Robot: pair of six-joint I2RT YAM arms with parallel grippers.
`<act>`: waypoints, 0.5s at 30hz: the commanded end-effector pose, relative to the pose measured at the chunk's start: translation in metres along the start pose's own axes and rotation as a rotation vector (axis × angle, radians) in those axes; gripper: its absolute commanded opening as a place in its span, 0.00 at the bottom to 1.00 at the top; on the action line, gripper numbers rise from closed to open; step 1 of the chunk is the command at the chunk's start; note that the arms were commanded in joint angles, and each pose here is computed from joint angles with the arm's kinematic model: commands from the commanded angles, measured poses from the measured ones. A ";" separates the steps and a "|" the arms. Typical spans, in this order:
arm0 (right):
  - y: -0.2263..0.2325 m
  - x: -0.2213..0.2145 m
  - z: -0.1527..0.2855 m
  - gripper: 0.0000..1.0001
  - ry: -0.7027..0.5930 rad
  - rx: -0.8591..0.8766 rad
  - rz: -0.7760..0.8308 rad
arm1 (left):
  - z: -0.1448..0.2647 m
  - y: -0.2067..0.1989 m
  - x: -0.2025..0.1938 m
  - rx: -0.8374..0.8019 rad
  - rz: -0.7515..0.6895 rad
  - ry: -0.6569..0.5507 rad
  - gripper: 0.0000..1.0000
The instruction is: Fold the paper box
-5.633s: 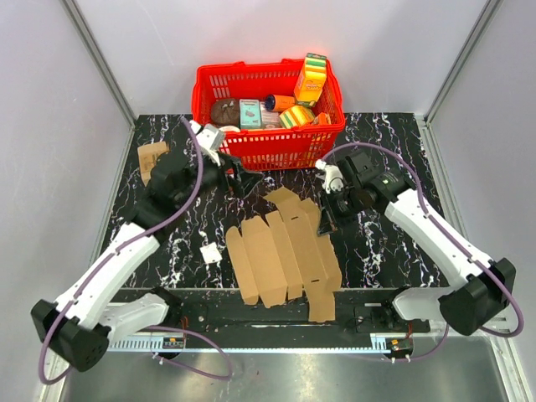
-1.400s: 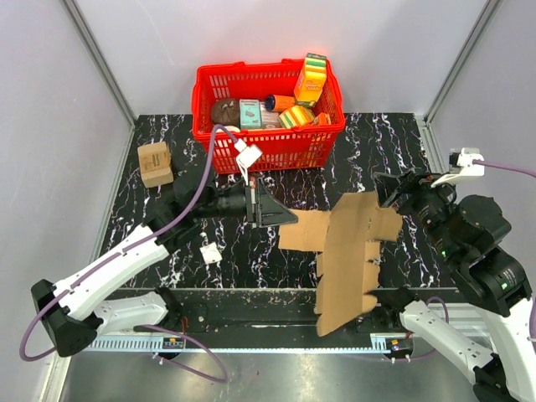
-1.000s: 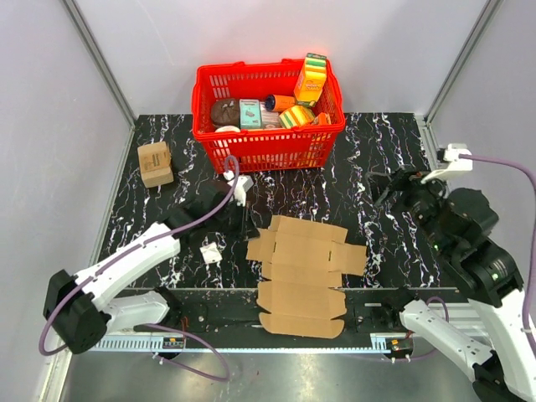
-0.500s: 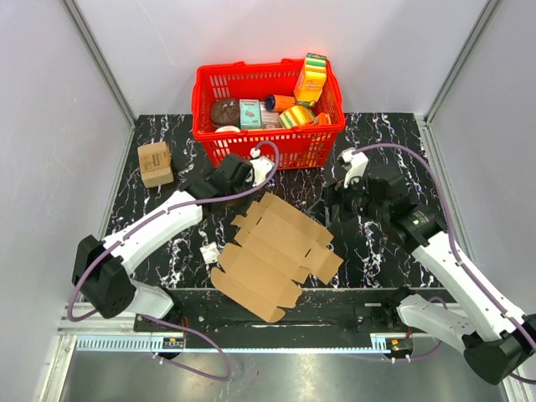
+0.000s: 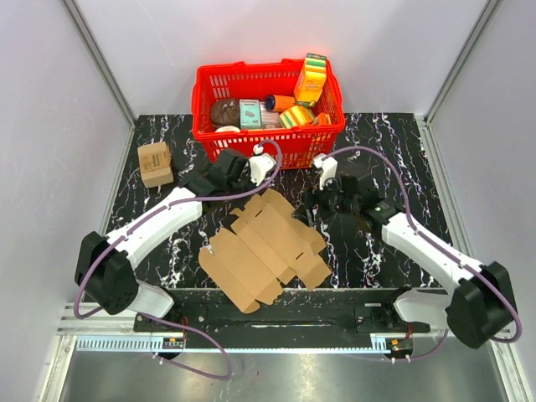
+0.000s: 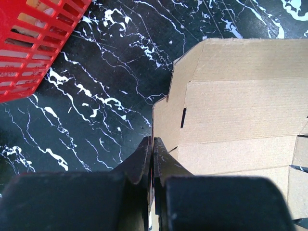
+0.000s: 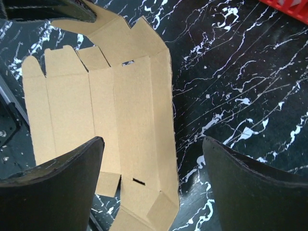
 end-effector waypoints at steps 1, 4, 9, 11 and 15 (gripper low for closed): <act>-0.003 0.018 -0.021 0.89 -0.048 0.087 0.119 | 0.002 0.000 0.011 -0.019 -0.021 -0.079 0.00; -0.003 0.013 -0.032 0.88 -0.025 0.149 0.121 | 0.003 0.001 0.011 -0.012 -0.022 -0.089 0.00; -0.008 0.005 -0.043 0.85 -0.053 0.147 0.102 | 0.005 0.002 0.011 -0.005 -0.011 -0.102 0.00; -0.011 0.000 -0.047 0.84 -0.065 0.134 0.092 | 0.007 0.002 0.012 -0.002 -0.007 -0.114 0.00; -0.012 -0.012 -0.052 0.79 -0.062 0.139 0.056 | 0.008 0.003 0.011 -0.001 -0.001 -0.123 0.00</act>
Point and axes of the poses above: each gripper's point midway between its finger pads, its own z axis back along the fingers, its own y axis along the line the jaws close on, x = y × z, the point moved 6 cm from there along z, back along the fingers, and after that the axes turned 2 degrees about z, right-handed, at the moved point
